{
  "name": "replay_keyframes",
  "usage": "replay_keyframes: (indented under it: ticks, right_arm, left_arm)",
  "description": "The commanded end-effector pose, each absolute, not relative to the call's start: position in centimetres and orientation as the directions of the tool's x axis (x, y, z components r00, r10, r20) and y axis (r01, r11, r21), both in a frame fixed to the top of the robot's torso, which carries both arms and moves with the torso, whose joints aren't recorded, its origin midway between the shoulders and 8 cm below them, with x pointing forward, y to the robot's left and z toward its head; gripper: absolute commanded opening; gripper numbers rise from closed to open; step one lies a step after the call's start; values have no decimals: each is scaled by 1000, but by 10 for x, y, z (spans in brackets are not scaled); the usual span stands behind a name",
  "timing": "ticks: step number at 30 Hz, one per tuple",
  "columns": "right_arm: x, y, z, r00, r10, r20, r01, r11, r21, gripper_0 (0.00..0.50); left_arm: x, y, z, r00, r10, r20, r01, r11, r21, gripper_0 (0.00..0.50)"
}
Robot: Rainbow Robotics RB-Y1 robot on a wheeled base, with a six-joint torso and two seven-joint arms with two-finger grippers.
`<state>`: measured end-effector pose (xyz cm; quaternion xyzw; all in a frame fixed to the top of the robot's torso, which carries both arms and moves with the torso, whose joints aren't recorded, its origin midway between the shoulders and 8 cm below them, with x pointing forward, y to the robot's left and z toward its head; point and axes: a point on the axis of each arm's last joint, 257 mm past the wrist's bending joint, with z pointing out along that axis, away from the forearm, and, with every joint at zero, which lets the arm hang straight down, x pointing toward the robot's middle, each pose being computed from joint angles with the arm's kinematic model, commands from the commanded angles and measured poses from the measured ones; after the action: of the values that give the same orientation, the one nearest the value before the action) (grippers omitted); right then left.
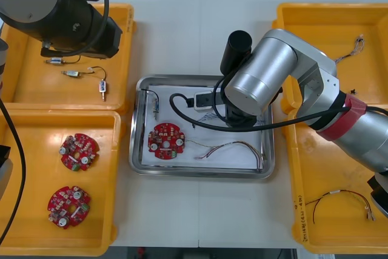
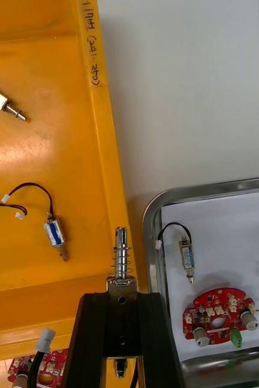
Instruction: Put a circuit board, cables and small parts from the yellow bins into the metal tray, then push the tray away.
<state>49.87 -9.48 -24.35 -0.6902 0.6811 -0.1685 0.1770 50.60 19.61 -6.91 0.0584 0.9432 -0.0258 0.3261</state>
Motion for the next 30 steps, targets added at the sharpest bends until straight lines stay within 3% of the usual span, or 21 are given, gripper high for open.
replay_keyframes:
  ticks: [1,18,24,30]
  right_arm:
    - [493,-78,-228,21,-999,-47,-875,5,-485,500]
    - [459,-107,-164,-57,-998,-21,-882,60,-468,500]
    - [462,-99,-129,-59,-990,-126,-852,116,-511,500]
    - [464,-106,-111,-157,-955,-252,-834,265,-484,500]
  left_arm:
    - [503,192,-60,-773,3,-634,75,993,-86,0]
    - [503,192,-60,-774,1,-633,74,993,-89,1]
    - [503,192,-61,-775,-1,-631,73,993,-91,1]
    - [502,191,-60,-774,1,-633,76,993,-91,0]
